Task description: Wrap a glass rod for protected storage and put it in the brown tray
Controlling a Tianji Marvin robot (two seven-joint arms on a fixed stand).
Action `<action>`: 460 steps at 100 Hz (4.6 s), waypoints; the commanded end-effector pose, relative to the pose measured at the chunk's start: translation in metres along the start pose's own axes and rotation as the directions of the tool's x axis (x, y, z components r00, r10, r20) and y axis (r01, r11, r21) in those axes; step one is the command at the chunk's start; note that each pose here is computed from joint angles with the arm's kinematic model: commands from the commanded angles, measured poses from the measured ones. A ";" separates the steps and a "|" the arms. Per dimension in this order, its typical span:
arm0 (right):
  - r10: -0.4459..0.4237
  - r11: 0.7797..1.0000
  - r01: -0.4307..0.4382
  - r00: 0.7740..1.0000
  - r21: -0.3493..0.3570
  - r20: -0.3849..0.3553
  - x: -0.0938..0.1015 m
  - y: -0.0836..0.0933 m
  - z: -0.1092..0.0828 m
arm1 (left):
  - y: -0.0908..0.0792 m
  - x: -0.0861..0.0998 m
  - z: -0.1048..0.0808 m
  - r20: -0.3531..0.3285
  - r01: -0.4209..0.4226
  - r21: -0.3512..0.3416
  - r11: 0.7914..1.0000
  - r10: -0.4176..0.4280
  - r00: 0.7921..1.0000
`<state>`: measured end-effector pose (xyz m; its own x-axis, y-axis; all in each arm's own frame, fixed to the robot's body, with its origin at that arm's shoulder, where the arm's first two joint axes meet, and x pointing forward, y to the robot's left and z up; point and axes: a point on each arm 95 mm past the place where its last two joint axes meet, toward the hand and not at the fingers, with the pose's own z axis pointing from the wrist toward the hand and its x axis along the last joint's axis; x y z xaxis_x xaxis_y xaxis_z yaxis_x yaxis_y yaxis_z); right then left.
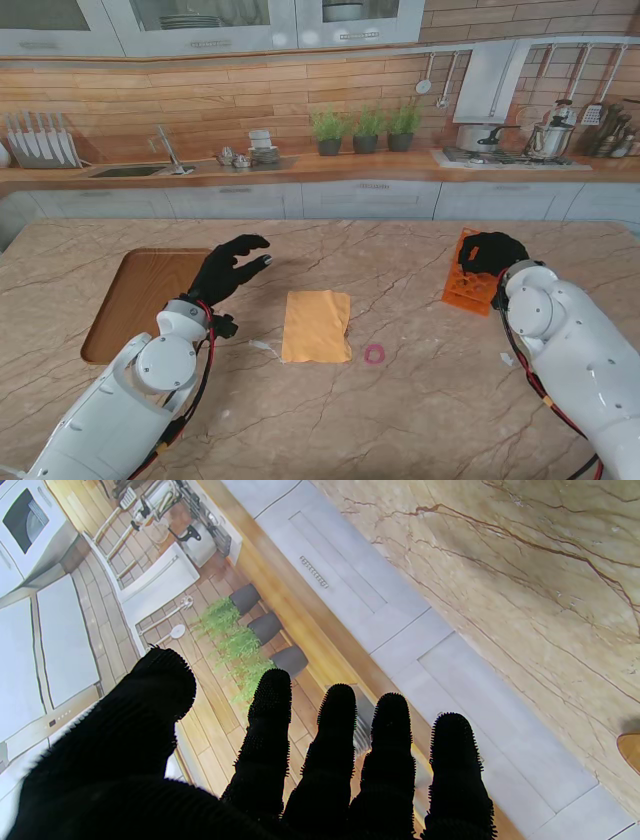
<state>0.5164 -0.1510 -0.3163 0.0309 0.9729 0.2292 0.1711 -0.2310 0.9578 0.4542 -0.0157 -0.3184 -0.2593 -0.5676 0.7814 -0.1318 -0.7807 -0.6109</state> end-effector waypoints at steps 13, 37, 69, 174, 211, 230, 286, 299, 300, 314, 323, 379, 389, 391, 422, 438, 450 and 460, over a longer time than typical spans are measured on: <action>-0.012 1.000 0.011 0.999 -0.023 -0.034 0.005 0.006 -0.004 | 0.004 0.001 -0.001 0.001 0.012 -0.002 1.000 -0.012 1.000; -0.027 0.999 0.023 0.997 -0.047 -0.067 0.009 0.012 -0.008 | 0.004 0.002 -0.001 0.001 0.020 -0.002 1.000 -0.020 1.000; -0.064 0.996 0.055 0.989 -0.073 -0.134 0.017 0.026 -0.014 | 0.004 0.002 -0.002 -0.002 0.023 0.000 1.000 -0.023 1.000; -0.096 0.987 0.142 0.889 0.070 -0.447 0.123 0.028 -0.028 | -0.008 0.003 -0.015 -0.040 0.031 0.044 0.999 -0.029 0.999; -0.010 0.974 0.126 0.852 0.186 -0.524 0.180 0.004 -0.016 | -0.010 0.004 -0.019 -0.047 0.048 0.054 0.997 -0.045 0.998; -0.007 0.952 0.178 0.826 0.250 -0.564 0.204 -0.015 -0.015 | -0.012 0.004 -0.022 -0.050 0.052 0.068 0.996 -0.049 0.998; -0.033 0.915 0.285 0.759 0.286 -0.650 0.244 -0.060 -0.018 | -0.011 0.005 -0.022 -0.047 0.053 0.061 0.997 -0.050 0.998; -0.050 0.913 0.303 0.746 0.272 -0.664 0.249 -0.065 -0.017 | -0.011 0.005 -0.022 -0.046 0.049 0.062 0.997 -0.046 0.998; -0.051 0.913 0.304 0.745 0.271 -0.665 0.249 -0.065 -0.017 | -0.011 0.005 -0.022 -0.045 0.049 0.063 0.997 -0.046 0.998; -0.074 0.912 0.325 0.729 0.249 -0.680 0.254 -0.069 -0.015 | -0.011 0.005 -0.023 -0.043 0.046 0.060 0.997 -0.043 0.998; -0.089 0.911 0.338 0.720 0.236 -0.688 0.257 -0.071 -0.013 | -0.010 0.005 -0.023 -0.042 0.048 0.060 0.997 -0.045 0.998; -0.154 0.884 0.411 0.703 0.221 -0.694 0.269 -0.091 -0.003 | -0.011 0.004 -0.023 -0.035 0.039 0.047 0.998 -0.038 0.999; -0.166 0.884 0.416 0.706 0.213 -0.688 0.270 -0.094 -0.004 | -0.011 0.004 -0.022 -0.034 0.039 0.049 0.998 -0.037 0.999; -0.169 0.885 0.416 0.707 0.211 -0.687 0.270 -0.095 -0.004 | -0.011 0.004 -0.022 -0.034 0.039 0.049 0.998 -0.037 0.999; -0.204 0.889 0.419 0.726 0.187 -0.657 0.272 -0.104 -0.006 | -0.011 0.005 -0.022 -0.034 0.039 0.050 0.998 -0.038 0.999; -0.216 0.887 0.423 0.734 0.184 -0.644 0.272 -0.109 -0.008 | -0.010 0.005 -0.022 -0.032 0.044 0.050 0.998 -0.042 0.999; -0.221 0.886 0.424 0.740 0.185 -0.636 0.271 -0.113 -0.009 | -0.010 0.005 -0.022 -0.028 0.046 0.052 0.998 -0.044 0.999; -0.225 0.886 0.425 0.744 0.185 -0.630 0.271 -0.115 -0.010 | -0.010 0.005 -0.021 -0.026 0.048 0.051 0.998 -0.047 0.999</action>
<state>0.5003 0.1337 -0.3586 -0.6305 0.7737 0.0628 0.3453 0.2072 0.9153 0.4352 -0.0022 -0.3109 -0.2804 -0.5312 0.7995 -0.0910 -0.8144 -0.5731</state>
